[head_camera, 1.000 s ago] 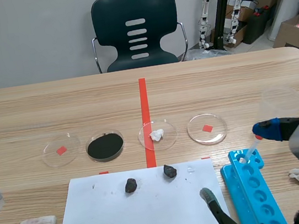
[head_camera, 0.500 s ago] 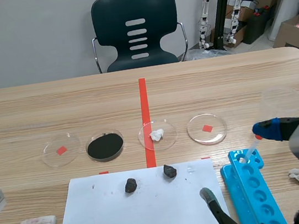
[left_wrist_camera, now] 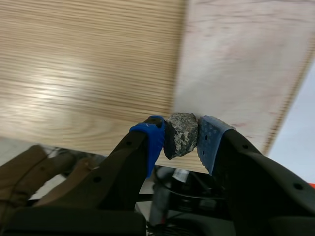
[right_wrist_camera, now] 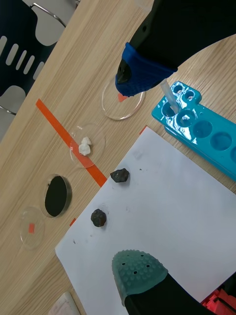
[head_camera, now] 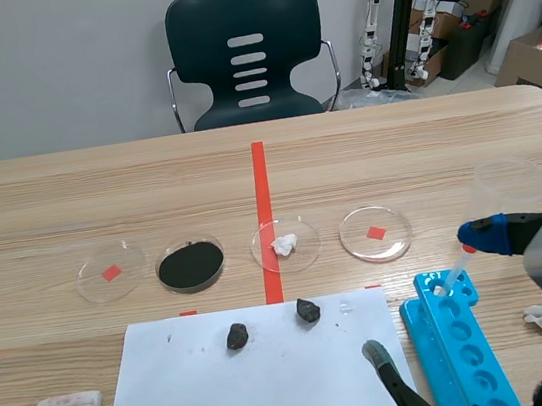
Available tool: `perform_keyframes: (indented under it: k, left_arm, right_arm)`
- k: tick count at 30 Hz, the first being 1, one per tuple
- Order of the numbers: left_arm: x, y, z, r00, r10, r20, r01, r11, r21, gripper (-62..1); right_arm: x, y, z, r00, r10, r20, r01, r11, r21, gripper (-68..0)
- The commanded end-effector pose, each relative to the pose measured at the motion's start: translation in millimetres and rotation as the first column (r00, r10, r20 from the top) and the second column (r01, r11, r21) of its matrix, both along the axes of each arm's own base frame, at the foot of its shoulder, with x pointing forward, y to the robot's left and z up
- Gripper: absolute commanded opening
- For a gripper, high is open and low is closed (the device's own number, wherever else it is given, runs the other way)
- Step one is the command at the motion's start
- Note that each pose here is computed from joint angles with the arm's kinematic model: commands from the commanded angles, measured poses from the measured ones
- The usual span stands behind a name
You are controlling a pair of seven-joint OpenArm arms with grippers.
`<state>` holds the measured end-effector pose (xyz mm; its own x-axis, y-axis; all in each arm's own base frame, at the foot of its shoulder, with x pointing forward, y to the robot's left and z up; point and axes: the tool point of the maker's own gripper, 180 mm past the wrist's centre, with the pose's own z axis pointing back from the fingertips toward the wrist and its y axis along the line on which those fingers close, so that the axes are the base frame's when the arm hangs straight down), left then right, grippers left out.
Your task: Rub the mineral on the streak plate below the first streak
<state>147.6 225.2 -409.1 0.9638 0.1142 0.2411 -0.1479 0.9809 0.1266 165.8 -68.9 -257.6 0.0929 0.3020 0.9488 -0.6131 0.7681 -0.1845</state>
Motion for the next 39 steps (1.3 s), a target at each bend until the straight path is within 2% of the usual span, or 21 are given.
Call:
perform_keyframes:
  k: [1,4,6,10,15,21,23,30,36,39]
  left_arm:
    - [-1.7,5.3,0.2,1.000,0.002,-0.006,-0.002,1.000,0.015,-49.4]
    - [-2.6,3.1,-0.5,1.000,0.005,-0.010,-0.005,1.000,0.005,-49.4]
    - [-2.7,-3.1,-1.7,1.000,0.008,-0.010,-0.009,1.000,-0.026,-49.4]
    - [-0.8,-19.5,-3.6,1.000,0.014,0.004,-0.013,0.995,-0.104,-49.4]
    - [3.5,-46.3,-4.4,0.999,0.005,0.032,0.002,0.975,-0.221,-49.4]
    - [5.3,-56.0,-4.2,0.999,-0.005,0.046,0.017,0.966,-0.256,-49.4]
    - [4.3,-54.4,-4.6,0.999,-0.009,0.041,0.019,0.969,-0.247,-49.4]
    - [-8.8,-26.1,-8.1,0.999,-0.023,-0.033,0.020,0.996,-0.086,-49.4]
    - [-9.1,-16.2,-7.1,0.999,-0.039,-0.039,0.038,0.999,-0.026,-49.4]
    - [-12.4,-7.1,-6.3,0.998,-0.029,-0.058,0.030,0.999,0.024,-49.4]
  right_arm:
    - [4.1,-1.6,8.3,0.999,0.002,0.034,-0.002,1.000,0.007,0.4]
    - [4.1,-1.6,8.3,0.999,0.002,0.034,-0.002,1.000,0.007,0.4]
    - [4.1,-1.6,8.3,0.999,0.002,0.034,-0.002,1.000,0.007,0.4]
    - [4.1,-1.6,8.3,0.999,0.002,0.034,-0.002,1.000,0.007,0.4]
    - [4.1,-1.6,8.3,0.999,0.002,0.034,-0.002,1.000,0.007,0.4]
    - [4.1,-1.6,8.3,0.999,0.002,0.034,-0.002,1.000,0.007,0.4]
    - [4.1,-1.6,8.3,0.999,0.002,0.034,-0.002,1.000,0.007,0.4]
    - [4.1,-1.6,8.3,0.999,0.002,0.034,-0.002,1.000,0.007,0.4]
    - [4.1,-1.6,8.3,0.999,0.002,0.034,-0.002,1.000,0.007,0.4]
    - [4.1,-1.6,8.3,0.999,0.002,0.034,-0.002,1.000,0.007,0.4]
